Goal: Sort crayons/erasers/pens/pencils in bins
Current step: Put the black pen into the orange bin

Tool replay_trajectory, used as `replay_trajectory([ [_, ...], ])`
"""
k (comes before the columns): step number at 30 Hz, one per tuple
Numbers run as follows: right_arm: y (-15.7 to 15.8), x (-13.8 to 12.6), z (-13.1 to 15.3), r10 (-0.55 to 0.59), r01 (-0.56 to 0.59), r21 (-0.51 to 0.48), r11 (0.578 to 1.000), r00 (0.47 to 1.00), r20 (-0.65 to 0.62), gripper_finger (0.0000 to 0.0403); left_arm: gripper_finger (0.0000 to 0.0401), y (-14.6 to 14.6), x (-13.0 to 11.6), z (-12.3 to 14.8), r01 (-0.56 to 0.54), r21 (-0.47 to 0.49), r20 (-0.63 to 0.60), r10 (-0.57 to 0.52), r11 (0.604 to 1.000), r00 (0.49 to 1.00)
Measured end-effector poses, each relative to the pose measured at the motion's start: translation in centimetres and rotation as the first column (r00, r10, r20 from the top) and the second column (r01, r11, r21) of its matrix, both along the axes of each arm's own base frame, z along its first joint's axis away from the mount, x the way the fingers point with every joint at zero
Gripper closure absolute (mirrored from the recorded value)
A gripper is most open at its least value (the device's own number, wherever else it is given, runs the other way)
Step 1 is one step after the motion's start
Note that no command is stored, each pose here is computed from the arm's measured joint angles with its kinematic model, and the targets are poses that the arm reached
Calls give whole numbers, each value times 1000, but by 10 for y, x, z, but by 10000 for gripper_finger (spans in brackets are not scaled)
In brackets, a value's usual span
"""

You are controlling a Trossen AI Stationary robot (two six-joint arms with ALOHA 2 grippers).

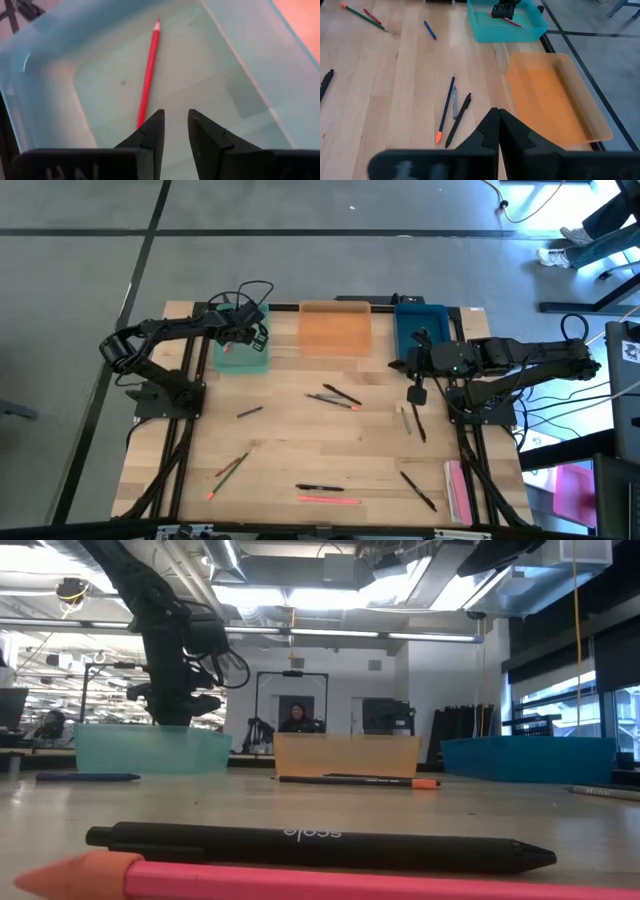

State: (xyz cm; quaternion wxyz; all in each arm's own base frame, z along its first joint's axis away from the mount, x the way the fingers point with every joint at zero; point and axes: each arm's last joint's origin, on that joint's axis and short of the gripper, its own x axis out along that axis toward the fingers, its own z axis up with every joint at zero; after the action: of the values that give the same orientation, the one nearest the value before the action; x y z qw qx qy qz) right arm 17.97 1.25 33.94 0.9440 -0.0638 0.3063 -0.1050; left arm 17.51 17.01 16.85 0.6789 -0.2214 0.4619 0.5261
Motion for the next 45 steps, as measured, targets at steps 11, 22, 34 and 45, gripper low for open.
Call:
replay_trajectory([
  [11,0,4,5,-15,13,31,999,997,72,393,324,-22,-1,53,193,195,72,-211,962,975],
  [22,5,39,-16,-37,37,48,998,999,-3,393,323,-93,0,102,537,405,75,-613,740,787],
  [34,12,99,-89,-128,156,88,984,955,-266,399,323,-146,-2,109,802,405,-14,-874,439,485],
  [45,19,148,-110,-120,178,147,973,935,-333,376,323,-157,-2,108,834,393,-21,-903,388,430],
])
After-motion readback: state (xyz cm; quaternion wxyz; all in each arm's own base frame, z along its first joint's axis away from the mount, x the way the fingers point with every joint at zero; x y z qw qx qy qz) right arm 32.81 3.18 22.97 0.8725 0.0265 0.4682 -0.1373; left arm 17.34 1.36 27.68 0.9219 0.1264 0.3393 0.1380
